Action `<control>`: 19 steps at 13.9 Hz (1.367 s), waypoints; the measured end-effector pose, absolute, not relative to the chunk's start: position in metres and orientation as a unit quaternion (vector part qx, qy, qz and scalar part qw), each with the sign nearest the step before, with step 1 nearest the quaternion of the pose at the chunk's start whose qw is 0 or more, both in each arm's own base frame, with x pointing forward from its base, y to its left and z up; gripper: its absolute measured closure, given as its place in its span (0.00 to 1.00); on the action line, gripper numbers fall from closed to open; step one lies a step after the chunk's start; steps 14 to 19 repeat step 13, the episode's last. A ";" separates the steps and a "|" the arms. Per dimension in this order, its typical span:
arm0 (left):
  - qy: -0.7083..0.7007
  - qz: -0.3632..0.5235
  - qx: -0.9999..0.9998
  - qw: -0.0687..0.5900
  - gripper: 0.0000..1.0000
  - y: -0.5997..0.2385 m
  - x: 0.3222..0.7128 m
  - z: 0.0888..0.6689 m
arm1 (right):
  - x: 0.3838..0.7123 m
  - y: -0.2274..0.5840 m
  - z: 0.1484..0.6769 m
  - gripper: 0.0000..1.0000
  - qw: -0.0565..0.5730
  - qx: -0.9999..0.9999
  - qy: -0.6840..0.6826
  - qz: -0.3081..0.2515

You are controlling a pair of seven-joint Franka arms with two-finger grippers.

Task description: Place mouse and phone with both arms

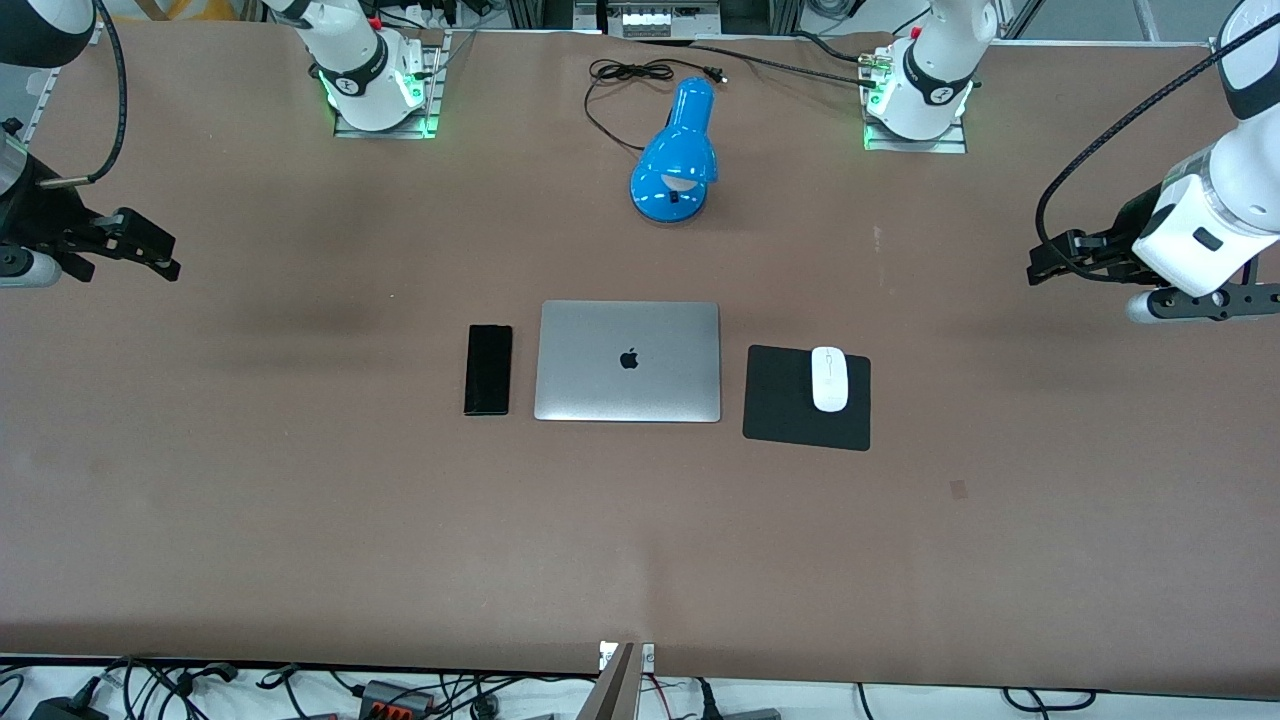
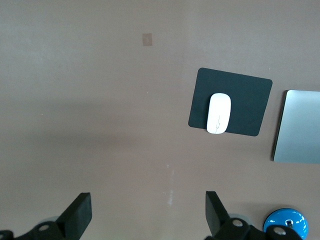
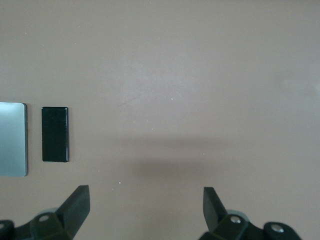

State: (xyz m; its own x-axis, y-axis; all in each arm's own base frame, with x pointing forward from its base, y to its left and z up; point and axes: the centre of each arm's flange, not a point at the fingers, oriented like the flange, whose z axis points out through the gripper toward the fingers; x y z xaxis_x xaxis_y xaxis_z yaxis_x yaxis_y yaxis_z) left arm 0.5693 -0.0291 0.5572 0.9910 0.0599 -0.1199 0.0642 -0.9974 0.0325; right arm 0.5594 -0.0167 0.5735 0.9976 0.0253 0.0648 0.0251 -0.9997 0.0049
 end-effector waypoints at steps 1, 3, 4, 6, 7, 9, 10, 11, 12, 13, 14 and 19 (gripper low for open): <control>0.027 -0.060 0.998 0.018 0.00 -0.028 0.570 0.557 | 0.560 -0.016 0.573 0.00 -0.005 0.999 0.011 0.033; 0.019 -0.060 0.998 0.019 0.00 -0.028 0.570 0.556 | 0.559 -0.017 0.574 0.00 -0.012 0.999 0.008 0.033; 0.017 -0.060 0.998 0.019 0.00 -0.028 0.570 0.556 | 0.559 -0.017 0.574 0.00 -0.012 0.999 0.008 0.031; 0.014 -0.060 0.998 0.019 0.00 -0.028 0.570 0.556 | 0.558 -0.017 0.574 0.00 -0.012 1.000 0.008 0.028; 0.013 -0.060 0.998 0.019 0.00 -0.028 0.570 0.556 | 0.557 -0.017 0.575 0.00 -0.012 1.000 0.008 0.028; 0.004 -0.060 0.998 0.020 0.00 -0.028 0.570 0.556 | 0.557 -0.017 0.577 0.00 -0.012 0.999 0.008 0.029; -0.011 -0.060 0.998 0.021 0.00 -0.029 0.570 0.556 | 0.557 -0.017 0.577 0.00 -0.012 0.999 0.007 0.029; -0.028 -0.059 0.998 0.022 0.00 -0.029 0.570 0.556 | 0.557 -0.017 0.577 0.00 -0.012 0.999 0.006 0.029; -0.042 -0.059 0.997 0.023 0.00 -0.029 0.570 0.556 | 0.557 -0.017 0.578 0.00 -0.012 0.999 0.006 0.029; -0.048 -0.059 0.997 0.023 0.00 -0.029 0.570 0.556 | 0.556 -0.018 0.579 0.00 -0.012 0.999 0.006 0.030; -0.048 -0.059 0.997 0.023 0.00 -0.029 0.570 0.556 | 0.556 -0.018 0.579 0.00 -0.012 0.999 0.006 0.030; -0.048 -0.059 0.997 0.023 0.00 -0.029 0.570 0.556 | 0.556 -0.018 0.579 0.00 -0.012 0.999 0.006 0.030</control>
